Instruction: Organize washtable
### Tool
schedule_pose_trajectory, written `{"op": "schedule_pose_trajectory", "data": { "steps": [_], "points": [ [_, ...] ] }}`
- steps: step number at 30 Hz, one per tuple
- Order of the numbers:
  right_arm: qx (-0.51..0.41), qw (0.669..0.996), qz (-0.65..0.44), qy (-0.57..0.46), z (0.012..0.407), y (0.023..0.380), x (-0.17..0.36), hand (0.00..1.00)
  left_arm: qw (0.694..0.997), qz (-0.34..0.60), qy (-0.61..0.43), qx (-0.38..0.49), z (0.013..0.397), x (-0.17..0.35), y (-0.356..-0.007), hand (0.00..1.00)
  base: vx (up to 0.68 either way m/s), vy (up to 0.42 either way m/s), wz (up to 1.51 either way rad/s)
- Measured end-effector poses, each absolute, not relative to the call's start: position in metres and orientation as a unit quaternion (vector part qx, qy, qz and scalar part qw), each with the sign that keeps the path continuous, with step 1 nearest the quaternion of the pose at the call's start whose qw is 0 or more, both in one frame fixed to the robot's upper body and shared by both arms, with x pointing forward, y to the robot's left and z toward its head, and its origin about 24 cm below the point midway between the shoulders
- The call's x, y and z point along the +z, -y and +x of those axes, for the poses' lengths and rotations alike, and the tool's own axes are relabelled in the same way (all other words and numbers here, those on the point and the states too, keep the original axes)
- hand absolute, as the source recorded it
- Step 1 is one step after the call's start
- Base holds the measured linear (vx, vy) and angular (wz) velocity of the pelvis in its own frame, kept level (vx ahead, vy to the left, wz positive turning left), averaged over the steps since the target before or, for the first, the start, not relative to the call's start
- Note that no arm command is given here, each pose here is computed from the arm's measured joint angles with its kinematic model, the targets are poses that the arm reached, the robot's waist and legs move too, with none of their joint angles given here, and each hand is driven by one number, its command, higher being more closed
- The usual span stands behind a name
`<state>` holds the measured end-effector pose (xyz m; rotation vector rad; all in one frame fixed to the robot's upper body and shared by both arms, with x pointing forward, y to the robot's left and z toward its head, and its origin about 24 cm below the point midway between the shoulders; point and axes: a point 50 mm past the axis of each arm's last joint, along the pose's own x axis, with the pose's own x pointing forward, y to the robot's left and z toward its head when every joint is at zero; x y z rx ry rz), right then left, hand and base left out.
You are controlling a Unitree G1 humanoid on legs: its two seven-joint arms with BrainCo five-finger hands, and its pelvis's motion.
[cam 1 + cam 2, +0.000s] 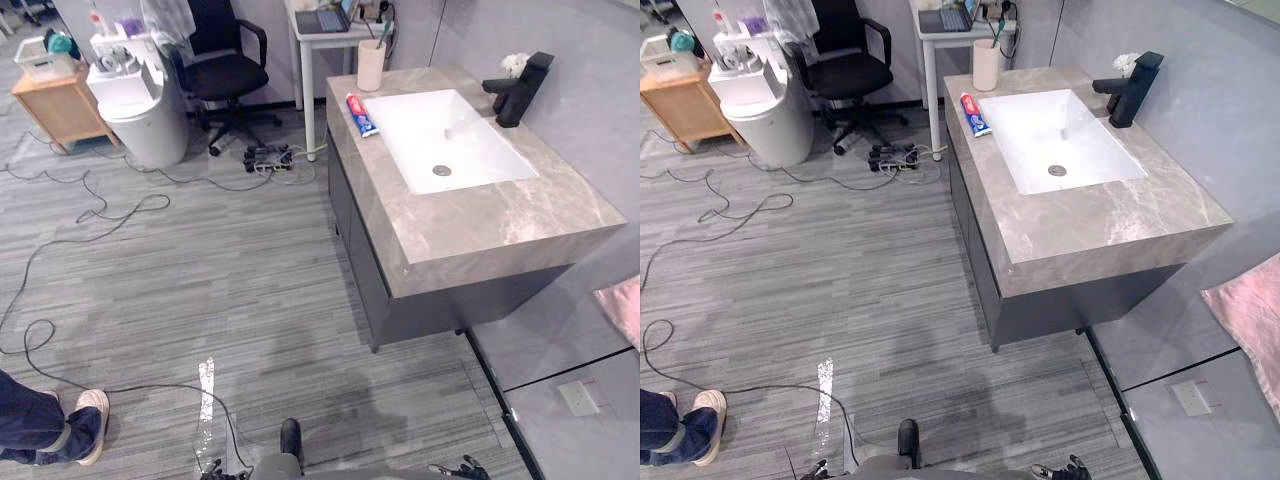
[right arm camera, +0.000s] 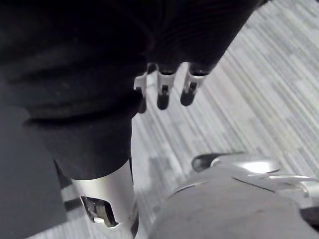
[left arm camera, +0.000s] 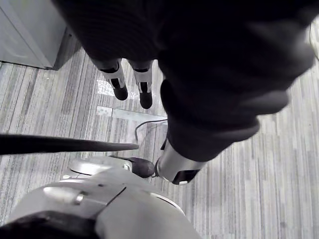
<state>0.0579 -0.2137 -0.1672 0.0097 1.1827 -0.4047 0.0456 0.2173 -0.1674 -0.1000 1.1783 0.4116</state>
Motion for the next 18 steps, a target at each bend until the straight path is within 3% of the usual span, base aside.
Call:
{"op": "schedule_pose_trajectory", "data": {
  "steps": [11,18],
  "points": [
    [-0.180,0.810,0.031,-0.557,0.057,0.194,-0.171,0.00,0.820,-0.030,-0.533,0.208,0.058,-0.161,-0.240,0.00,0.01,0.004,0.26],
    [-0.190,0.811,0.024,-0.552,0.058,0.203,-0.169,0.00,0.815,-0.088,-0.512,0.256,0.057,-0.162,-0.234,0.00,-0.19,0.019,0.31]
  ]
}}
